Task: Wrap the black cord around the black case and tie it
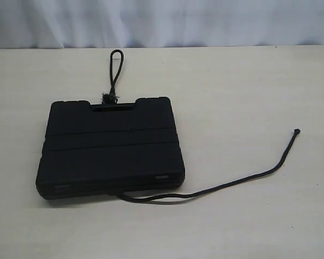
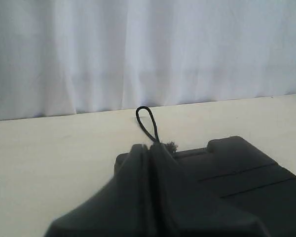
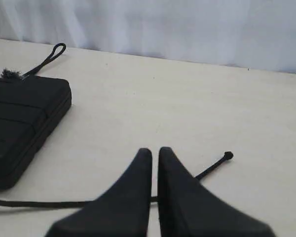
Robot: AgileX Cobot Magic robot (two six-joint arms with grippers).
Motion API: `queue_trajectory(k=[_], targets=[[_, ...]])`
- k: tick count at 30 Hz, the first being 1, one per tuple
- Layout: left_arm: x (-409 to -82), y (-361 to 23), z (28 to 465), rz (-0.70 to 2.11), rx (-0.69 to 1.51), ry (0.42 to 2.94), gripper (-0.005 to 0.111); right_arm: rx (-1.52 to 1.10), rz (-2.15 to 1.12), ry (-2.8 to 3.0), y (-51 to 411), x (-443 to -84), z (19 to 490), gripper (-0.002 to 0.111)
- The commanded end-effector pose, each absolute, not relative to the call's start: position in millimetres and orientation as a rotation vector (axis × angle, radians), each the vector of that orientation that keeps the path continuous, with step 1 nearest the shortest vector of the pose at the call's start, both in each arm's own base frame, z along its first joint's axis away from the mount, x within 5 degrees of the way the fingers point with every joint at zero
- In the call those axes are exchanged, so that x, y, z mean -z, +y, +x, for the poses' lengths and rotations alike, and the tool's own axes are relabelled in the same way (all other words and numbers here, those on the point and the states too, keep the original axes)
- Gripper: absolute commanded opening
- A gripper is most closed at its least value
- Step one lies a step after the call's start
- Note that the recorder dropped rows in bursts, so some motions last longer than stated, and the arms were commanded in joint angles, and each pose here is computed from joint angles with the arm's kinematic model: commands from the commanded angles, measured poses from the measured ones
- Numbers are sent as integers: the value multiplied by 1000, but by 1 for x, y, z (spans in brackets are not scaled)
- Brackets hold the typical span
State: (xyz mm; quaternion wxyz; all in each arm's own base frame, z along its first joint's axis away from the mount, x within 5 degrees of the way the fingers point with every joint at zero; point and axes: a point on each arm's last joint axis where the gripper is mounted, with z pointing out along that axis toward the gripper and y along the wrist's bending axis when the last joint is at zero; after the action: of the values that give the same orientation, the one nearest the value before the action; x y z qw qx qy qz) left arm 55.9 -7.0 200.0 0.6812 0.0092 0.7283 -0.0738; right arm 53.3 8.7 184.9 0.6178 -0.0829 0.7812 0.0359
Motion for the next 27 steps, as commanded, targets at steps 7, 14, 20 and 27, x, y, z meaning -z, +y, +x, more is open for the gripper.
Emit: queue_trajectory(k=[7, 14, 20, 27], targets=[[-234, 2, 52, -370, 558, 1214, 0, -299, 23, 1524, 10, -210, 55, 4], [-268, 7, 31, -316, 655, 759, 0, -614, 404, 1321, 0, -225, 55, 4], [-340, 6, 9, -188, 609, 545, 0, -623, 443, 1269, -3, -228, 54, 4], [-447, -14, 92, 25, 265, 791, 0, -633, 434, 1305, -1, -226, 55, 4]])
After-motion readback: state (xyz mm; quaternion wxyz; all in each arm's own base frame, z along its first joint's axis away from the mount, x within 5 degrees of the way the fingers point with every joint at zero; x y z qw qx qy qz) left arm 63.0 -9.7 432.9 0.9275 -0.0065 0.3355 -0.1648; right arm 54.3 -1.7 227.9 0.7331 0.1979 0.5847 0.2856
